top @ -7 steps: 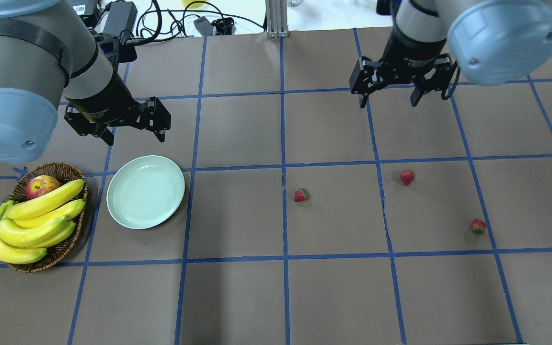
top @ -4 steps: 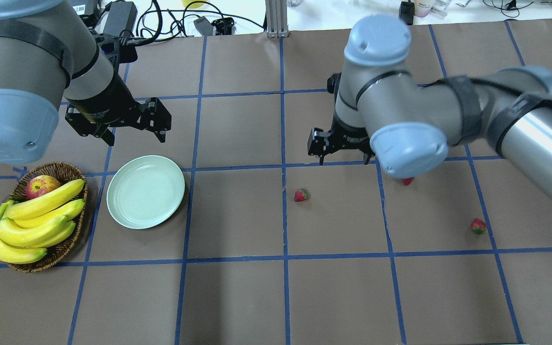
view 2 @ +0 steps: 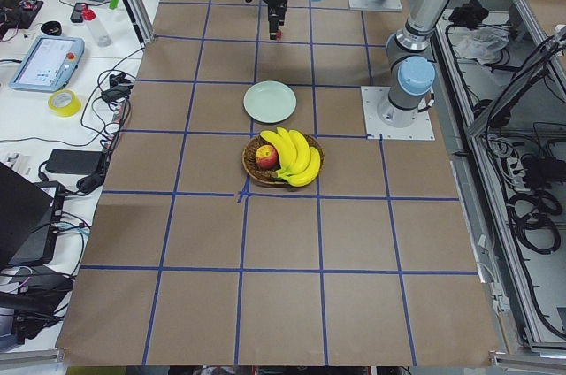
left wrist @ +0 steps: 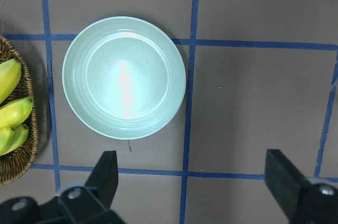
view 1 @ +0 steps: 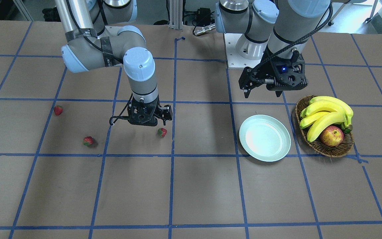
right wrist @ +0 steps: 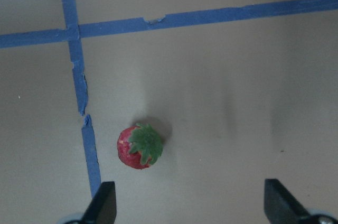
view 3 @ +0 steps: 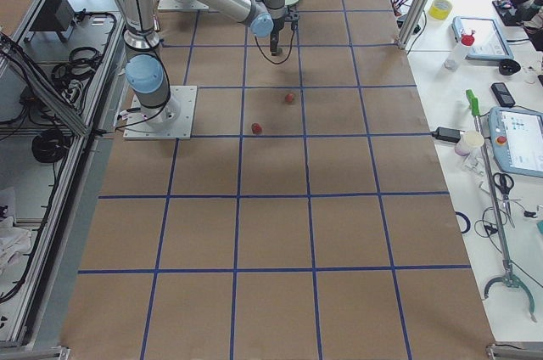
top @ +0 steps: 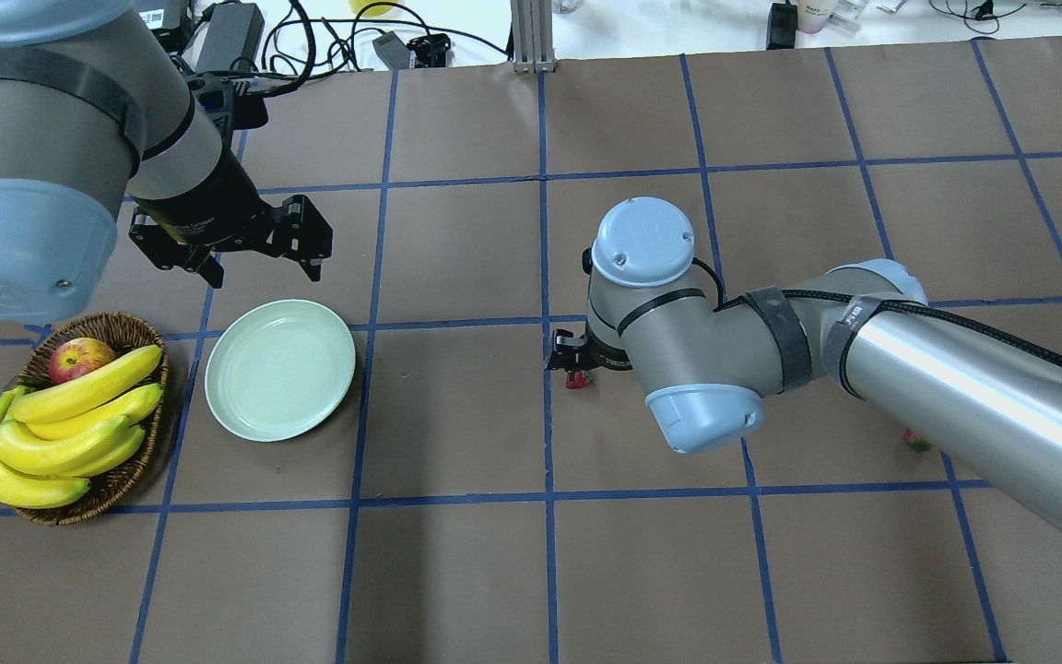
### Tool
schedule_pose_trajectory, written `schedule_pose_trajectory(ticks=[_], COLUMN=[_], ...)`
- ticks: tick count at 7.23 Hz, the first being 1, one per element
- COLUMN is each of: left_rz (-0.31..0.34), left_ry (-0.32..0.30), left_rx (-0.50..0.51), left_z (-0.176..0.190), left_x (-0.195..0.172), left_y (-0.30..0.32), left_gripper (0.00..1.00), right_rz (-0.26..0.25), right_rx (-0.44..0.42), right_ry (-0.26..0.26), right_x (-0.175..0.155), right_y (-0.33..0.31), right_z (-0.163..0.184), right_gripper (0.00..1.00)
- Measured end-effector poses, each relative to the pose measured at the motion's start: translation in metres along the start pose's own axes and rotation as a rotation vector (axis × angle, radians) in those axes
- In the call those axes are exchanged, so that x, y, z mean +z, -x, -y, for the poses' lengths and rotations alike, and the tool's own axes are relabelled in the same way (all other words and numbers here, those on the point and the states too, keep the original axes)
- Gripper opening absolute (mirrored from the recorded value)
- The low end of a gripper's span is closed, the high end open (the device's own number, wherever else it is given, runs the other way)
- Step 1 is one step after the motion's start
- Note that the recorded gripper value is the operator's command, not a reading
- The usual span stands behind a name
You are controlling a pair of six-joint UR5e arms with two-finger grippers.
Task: Collect all strawberries into plate
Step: 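Lower the right gripper onto the nearest strawberry and close on it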
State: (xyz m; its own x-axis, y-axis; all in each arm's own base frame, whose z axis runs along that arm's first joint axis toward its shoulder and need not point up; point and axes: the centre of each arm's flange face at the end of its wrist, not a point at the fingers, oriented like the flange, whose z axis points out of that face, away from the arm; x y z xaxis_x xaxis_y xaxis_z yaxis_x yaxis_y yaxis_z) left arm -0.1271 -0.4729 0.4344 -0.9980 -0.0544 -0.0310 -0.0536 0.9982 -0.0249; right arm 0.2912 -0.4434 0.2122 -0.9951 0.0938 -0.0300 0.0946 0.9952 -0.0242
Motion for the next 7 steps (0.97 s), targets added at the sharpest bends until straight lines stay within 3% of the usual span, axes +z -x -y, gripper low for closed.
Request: schedule_pose_trajectory(ticks=[1, 3, 4, 5, 7], left_rz=[0.002, 0.005, 0.005, 0.005, 0.005], left_ry=[0.0, 0.004, 0.005, 0.005, 0.004], left_rx=[0.001, 0.002, 0.002, 0.001, 0.001], left_z=[0.0, -0.001, -0.001, -0.001, -0.001], left_x=[0.001, 0.002, 0.003, 0.003, 0.003], left_y=[0.0, 0.0, 0.001, 0.001, 0.001], left_gripper=[1.0, 1.0, 1.0, 1.0, 1.0], right_rz=[0.005, 0.013, 0.013, 0.014, 0.023], right_rx=[-0.003, -0.009, -0.01, -0.01, -0.009], right_ry=[-0.003, -0.015, -0.016, -0.017, -0.008], right_x=[0.01, 0.022, 0.026, 0.028, 0.031], right_y=[0.004, 0.011, 0.013, 0.015, 0.017], right_z=[0.001, 0.009, 0.011, 0.013, 0.013], right_gripper=[1.0, 0.88, 0.7, 0.38, 0.3])
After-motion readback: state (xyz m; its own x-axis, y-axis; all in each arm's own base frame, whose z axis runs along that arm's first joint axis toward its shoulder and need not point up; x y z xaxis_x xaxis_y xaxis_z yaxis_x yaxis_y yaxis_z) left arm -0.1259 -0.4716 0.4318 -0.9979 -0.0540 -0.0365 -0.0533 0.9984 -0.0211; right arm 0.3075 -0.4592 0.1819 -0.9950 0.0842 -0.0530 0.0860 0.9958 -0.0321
